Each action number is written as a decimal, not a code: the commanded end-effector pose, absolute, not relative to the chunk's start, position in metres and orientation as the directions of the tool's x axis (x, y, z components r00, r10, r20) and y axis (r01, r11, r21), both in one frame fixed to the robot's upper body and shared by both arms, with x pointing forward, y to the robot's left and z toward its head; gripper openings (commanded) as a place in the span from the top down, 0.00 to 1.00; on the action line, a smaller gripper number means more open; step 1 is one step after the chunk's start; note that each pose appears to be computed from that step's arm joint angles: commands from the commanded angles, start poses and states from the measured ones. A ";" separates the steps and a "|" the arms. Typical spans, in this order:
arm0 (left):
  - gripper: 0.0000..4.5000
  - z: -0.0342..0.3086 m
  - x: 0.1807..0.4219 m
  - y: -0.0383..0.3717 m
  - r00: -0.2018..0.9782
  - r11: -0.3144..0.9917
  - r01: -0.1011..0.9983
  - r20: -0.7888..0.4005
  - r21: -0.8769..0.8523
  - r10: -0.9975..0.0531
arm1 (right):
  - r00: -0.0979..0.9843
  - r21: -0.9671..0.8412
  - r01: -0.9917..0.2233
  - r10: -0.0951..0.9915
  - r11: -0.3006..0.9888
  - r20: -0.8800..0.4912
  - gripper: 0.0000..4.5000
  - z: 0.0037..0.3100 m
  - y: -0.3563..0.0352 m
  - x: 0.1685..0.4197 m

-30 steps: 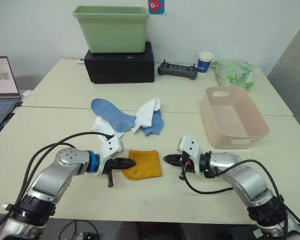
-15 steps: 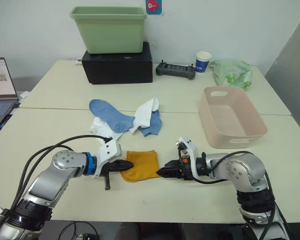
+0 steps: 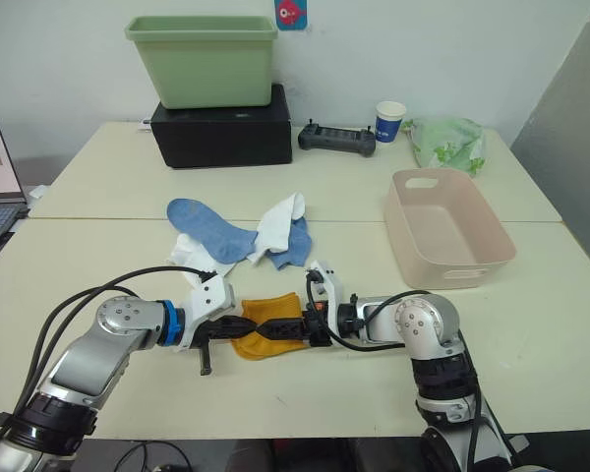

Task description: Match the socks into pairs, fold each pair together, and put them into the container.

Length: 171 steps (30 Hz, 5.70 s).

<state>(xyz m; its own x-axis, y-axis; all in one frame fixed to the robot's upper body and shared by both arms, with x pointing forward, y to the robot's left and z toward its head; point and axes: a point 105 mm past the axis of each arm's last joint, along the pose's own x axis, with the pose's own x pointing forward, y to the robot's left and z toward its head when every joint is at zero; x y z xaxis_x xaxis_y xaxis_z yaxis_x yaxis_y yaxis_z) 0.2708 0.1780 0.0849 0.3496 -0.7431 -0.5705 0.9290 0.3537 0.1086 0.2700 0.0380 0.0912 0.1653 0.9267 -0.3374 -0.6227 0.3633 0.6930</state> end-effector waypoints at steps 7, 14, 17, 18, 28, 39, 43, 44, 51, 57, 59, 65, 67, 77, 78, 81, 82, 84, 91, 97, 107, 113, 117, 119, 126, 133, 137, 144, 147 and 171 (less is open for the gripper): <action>1.00 0.084 0.269 0.188 0.366 0.409 0.911 -0.570 0.058 -0.735 | 0.205 0.668 -0.640 0.922 0.380 -0.329 0.61 0.089 0.038 0.275; 1.00 0.125 0.279 0.180 0.404 0.443 0.897 -0.430 0.010 -0.808 | 0.288 0.610 -0.675 0.909 0.416 -0.301 1.00 0.099 0.028 0.281; 1.00 0.158 0.284 0.171 0.421 0.453 0.891 -0.343 -0.015 -0.840 | 0.333 0.518 -0.727 0.892 0.449 -0.306 1.00 0.104 0.015 0.281; 0.96 0.167 0.286 0.166 0.429 0.456 0.890 -0.324 -0.006 -0.843 | 0.337 0.501 -0.739 0.891 0.451 -0.305 1.00 0.106 0.010 0.279; 0.32 0.235 0.301 0.099 0.428 0.406 0.901 -0.171 0.152 -0.887 | 0.407 0.238 -0.865 0.894 0.443 -0.184 1.00 0.158 -0.065 0.252; 0.01 0.247 0.312 0.072 0.300 0.267 0.943 -0.160 0.199 -0.940 | 0.776 0.048 -0.630 0.630 0.775 0.001 1.00 0.230 -0.168 0.269; 0.01 0.251 0.311 0.060 0.245 0.215 0.957 -0.144 0.196 -0.959 | 0.910 -0.214 -0.398 0.414 0.892 0.036 1.00 0.261 -0.221 0.290; 0.01 0.251 0.311 0.059 0.239 0.210 0.958 -0.138 0.195 -0.961 | 0.927 -0.291 -0.347 0.373 0.892 0.038 1.00 0.264 -0.228 0.295; 0.01 0.248 0.309 0.051 0.209 0.182 0.966 -0.137 0.185 -0.968 | 0.957 -0.855 -0.177 0.288 0.488 -0.034 1.00 0.245 -0.237 0.345; 0.01 0.248 0.305 0.047 0.187 0.162 0.972 -0.139 0.171 -0.973 | 0.936 -0.980 -0.179 0.321 0.086 -0.143 1.00 0.224 -0.225 0.387; 0.01 0.248 0.304 0.047 0.185 0.161 0.973 -0.137 0.166 -0.973 | 0.926 -0.976 -0.218 0.313 -0.014 -0.211 1.00 0.212 -0.228 0.397; 0.01 0.247 0.303 0.046 0.190 0.166 0.972 -0.139 0.163 -0.972 | 0.907 -0.949 -0.287 0.281 -0.129 -0.312 1.00 0.204 -0.237 0.414; 0.01 0.247 0.303 0.046 0.191 0.168 0.972 -0.139 0.164 -0.972 | 0.888 -0.927 -0.335 0.272 -0.169 -0.371 1.00 0.200 -0.237 0.417; 0.00 0.247 0.306 0.046 0.201 0.175 0.969 -0.146 0.173 -0.969 | 0.765 -0.808 -0.573 0.265 -0.136 -0.587 0.62 0.207 -0.233 0.416; 0.00 0.246 0.307 0.046 0.203 0.176 0.969 -0.149 0.174 -0.968 | 0.736 -0.780 -0.615 0.270 -0.117 -0.621 0.54 0.208 -0.233 0.413; 0.00 0.245 0.309 0.047 0.207 0.179 0.968 -0.156 0.178 -0.966 | 0.685 -0.733 -0.669 0.280 -0.126 -0.673 0.30 0.213 -0.231 0.405; 0.00 0.245 0.310 0.048 0.209 0.180 0.967 -0.156 0.179 -0.965 | 0.660 -0.712 -0.695 0.301 -0.103 -0.688 0.23 0.216 -0.229 0.402; 0.00 0.244 0.311 0.048 0.211 0.182 0.967 -0.159 0.180 -0.964 | 0.621 -0.676 -0.733 0.332 -0.075 -0.710 0.23 0.221 -0.227 0.394; 0.00 0.240 0.311 0.052 0.218 0.187 0.966 -0.178 0.176 -0.960 | 0.573 -0.625 -0.780 0.351 -0.045 -0.740 0.23 0.236 -0.232 0.371; 0.00 0.238 0.311 0.059 0.240 0.207 0.962 -0.187 0.177 -0.953 | 0.591 -0.631 -0.774 0.303 -0.048 -0.748 0.23 0.249 -0.251 0.352; 0.00 0.242 0.300 0.134 0.447 0.421 0.886 -0.119 0.195 -0.886 | 0.740 -0.752 -0.542 0.637 0.376 -0.215 0.23 0.313 -0.207 0.350; 0.00 0.206 0.289 0.221 0.736 0.707 0.676 -0.142 0.205 -0.662 | 0.650 -0.599 -0.629 0.758 0.495 -0.056 0.23 0.270 -0.154 0.325; 0.00 0.182 0.277 0.262 0.867 0.842 0.499 -0.110 0.204 -0.487 | 0.595 -0.522 -0.705 0.801 0.479 -0.068 0.23 0.228 -0.120 0.304; 0.00 0.153 0.261 0.277 0.878 0.872 0.468 -0.193 0.146 -0.439 | 0.571 -0.464 -0.751 0.815 0.470 -0.099 0.23 0.200 -0.105 0.293; 0.00 0.110 0.229 0.289 0.866 0.896 0.443 -0.269 0.019 -0.422 | 0.466 -0.389 -0.851 0.849 0.353 -0.250 0.02 0.131 -0.087 0.253; 0.00 0.114 0.229 0.272 0.841 0.871 0.491 -0.263 0.003 -0.473 | 0.470 -0.396 -0.845 0.854 0.361 -0.224 0.01 0.135 -0.076 0.256; 0.00 0.121 0.237 0.257 0.831 0.853 0.522 -0.228 0.003 -0.507 | 0.486 -0.459 -0.817 0.845 0.349 -0.223 0.01 0.139 -0.067 0.268; 0.00 0.126 0.241 0.245 0.817 0.835 0.550 -0.205 -0.008 -0.539 | 0.513 -0.579 -0.753 0.830 0.312 -0.220 0.01 0.142 -0.038 0.293; 0.00 0.128 0.239 0.242 0.812 0.829 0.559 -0.202 -0.003 -0.548 | 0.564 -0.647 -0.686 0.804 0.333 -0.185 0.01 0.151 -0.010 0.319; 0.00 0.145 0.241 0.226 0.776 0.784 0.619 -0.182 0.034 -0.604 | 0.616 -0.752 -0.610 0.746 0.248 -0.253 0.76 0.133 0.058 0.391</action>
